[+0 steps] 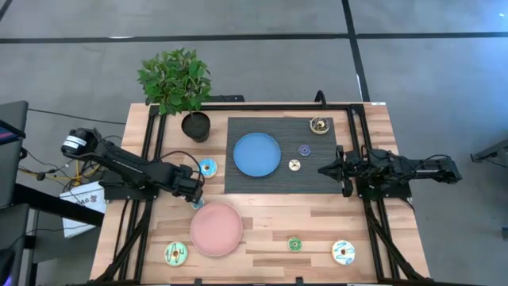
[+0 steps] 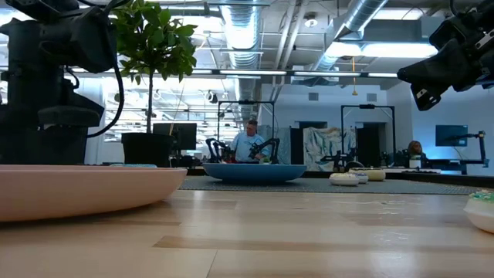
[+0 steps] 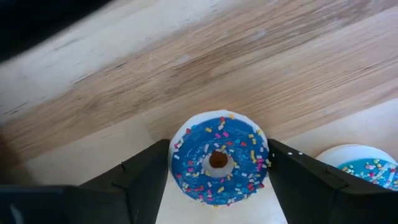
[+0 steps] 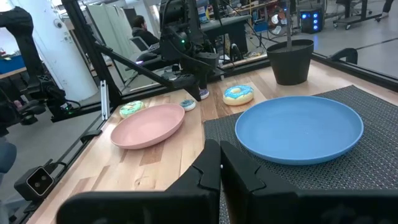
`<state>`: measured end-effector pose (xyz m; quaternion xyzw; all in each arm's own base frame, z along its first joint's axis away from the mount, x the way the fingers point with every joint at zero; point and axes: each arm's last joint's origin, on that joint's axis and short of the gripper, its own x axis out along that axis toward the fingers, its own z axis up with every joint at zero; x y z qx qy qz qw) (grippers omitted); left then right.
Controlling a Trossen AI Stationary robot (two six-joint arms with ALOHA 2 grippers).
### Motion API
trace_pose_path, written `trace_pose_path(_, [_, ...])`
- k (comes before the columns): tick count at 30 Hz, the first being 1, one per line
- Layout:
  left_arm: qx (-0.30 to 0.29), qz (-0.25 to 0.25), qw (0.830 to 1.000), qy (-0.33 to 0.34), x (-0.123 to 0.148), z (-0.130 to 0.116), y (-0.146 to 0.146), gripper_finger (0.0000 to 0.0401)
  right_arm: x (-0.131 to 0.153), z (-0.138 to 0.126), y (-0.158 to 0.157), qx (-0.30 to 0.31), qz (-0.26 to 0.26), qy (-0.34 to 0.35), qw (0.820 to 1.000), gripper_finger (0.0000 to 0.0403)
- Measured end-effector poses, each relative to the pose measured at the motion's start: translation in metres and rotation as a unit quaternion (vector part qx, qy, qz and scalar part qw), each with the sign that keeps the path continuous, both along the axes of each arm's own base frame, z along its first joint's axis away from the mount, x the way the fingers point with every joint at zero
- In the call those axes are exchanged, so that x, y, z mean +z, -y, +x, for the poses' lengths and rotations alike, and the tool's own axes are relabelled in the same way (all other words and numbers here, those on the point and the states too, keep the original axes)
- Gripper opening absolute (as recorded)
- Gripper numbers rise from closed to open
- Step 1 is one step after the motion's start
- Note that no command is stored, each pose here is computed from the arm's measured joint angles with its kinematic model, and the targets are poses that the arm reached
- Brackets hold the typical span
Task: Pick & Place donuts
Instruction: Put the small violet donut on the blue plate
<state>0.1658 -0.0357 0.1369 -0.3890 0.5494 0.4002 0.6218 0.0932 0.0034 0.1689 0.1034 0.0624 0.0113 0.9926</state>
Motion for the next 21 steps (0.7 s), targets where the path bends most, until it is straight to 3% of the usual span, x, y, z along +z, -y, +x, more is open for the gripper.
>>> trace_pose_path(10, [-0.002, 0.014, 1.0, 0.025, 0.021, 0.016, -0.002, 0.0251, 0.0, 0.0, 0.0, 0.0, 0.0, 0.0, 1.0, 0.0])
trace_pose_path(21, [0.01, 0.032, 0.991, 0.128, 0.065, 0.052, -0.02, 0.0251, 0.0, 0.0, 0.0, 0.0, 0.0, 0.0, 1.0, 0.0])
